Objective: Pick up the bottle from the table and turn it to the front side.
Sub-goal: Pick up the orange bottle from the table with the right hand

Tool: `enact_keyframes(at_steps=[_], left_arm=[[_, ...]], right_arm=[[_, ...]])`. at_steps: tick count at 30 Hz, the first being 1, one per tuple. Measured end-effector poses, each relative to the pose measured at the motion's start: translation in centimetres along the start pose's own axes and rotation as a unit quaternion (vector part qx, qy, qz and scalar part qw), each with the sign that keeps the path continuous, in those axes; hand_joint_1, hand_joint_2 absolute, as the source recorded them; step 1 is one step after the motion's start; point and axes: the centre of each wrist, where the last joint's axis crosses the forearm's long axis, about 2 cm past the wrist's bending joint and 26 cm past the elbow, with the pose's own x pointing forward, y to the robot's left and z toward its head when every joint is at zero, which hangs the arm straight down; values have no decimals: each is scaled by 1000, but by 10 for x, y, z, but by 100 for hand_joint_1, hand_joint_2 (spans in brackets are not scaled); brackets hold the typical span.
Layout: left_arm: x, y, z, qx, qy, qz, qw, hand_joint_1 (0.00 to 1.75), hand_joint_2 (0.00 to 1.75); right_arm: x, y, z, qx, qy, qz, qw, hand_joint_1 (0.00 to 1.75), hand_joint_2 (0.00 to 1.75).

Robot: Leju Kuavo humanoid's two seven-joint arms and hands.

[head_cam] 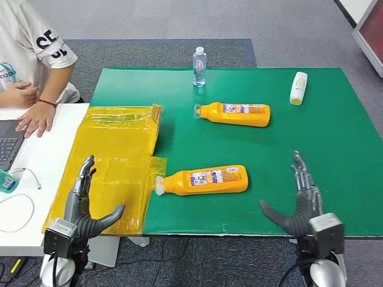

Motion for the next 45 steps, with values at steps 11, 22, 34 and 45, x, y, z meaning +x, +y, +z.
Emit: enact_keyframes(at_steps=[11,22,34,45], left_arm=[[-11,-6,-22,-32,-20,20,999,0,175],[-23,-16,-37,-61,-22,36,997,0,175],[-31,-19,-38,-68,-17,47,996,0,175],[-35,-19,-35,-67,-13,45,997,0,175]], right_arm=[[-20,23,-48,187,-15,121,975,0,175],[-35,53,-117,355,-33,257,898,0,175],[-33,56,-171,457,-24,398,795,0,175],[-65,50,-178,568,93,465,673,0,175]])
